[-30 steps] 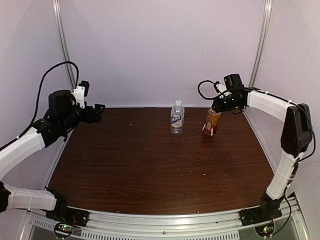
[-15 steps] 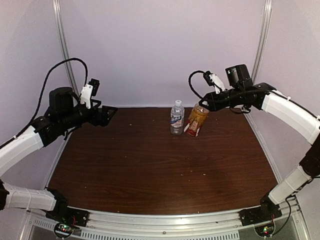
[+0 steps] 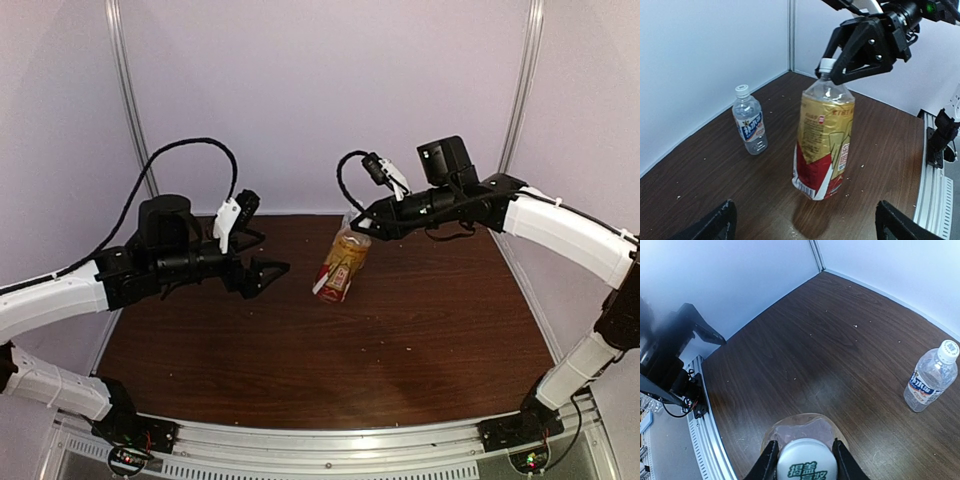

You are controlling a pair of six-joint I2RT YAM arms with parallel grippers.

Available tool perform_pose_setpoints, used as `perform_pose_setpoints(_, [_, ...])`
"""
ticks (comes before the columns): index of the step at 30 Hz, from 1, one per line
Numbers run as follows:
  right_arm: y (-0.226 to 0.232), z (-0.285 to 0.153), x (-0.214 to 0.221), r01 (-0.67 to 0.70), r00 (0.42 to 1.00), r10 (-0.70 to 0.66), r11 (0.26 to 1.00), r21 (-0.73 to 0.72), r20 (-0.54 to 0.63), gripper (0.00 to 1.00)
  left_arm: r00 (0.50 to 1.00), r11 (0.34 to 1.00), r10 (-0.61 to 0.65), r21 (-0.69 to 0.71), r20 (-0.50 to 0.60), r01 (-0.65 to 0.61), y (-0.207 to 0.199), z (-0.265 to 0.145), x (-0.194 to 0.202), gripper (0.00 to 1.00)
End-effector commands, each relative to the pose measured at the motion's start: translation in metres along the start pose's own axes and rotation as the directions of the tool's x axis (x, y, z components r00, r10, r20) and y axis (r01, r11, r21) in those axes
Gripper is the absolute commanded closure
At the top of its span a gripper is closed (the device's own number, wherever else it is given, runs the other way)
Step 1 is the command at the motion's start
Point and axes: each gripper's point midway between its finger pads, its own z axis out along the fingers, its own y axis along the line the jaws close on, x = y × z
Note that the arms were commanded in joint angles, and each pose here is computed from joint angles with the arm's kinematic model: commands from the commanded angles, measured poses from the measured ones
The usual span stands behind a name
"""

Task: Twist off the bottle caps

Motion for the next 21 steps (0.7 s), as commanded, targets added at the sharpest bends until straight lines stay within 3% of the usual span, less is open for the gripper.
perform_pose_setpoints(1, [0.035,0.005,-0.016,0.027,0.999,-0.020,0.989,-0.143,0.048,1.00,0.995,0.986,0.077,0.147,0.062,-0.085,-0.031,0.012,-0.007,0.02])
perform_pose_setpoints(9, [0.080,0.013,-0.005,0.081,0.996,-0.066,0.938,-0.336,0.056,1.00,0.991,0.929,0.120,0.346,0.052,-0.131,-0.076,0.030,0.017,0.02])
perform_pose_setpoints(21, [0.106,0.004,0.007,0.140,0.990,-0.118,0.887,-0.440,0.077,1.00,0.993,0.902,0.120,0.416,0.012,-0.114,-0.088,0.053,0.030,0.05])
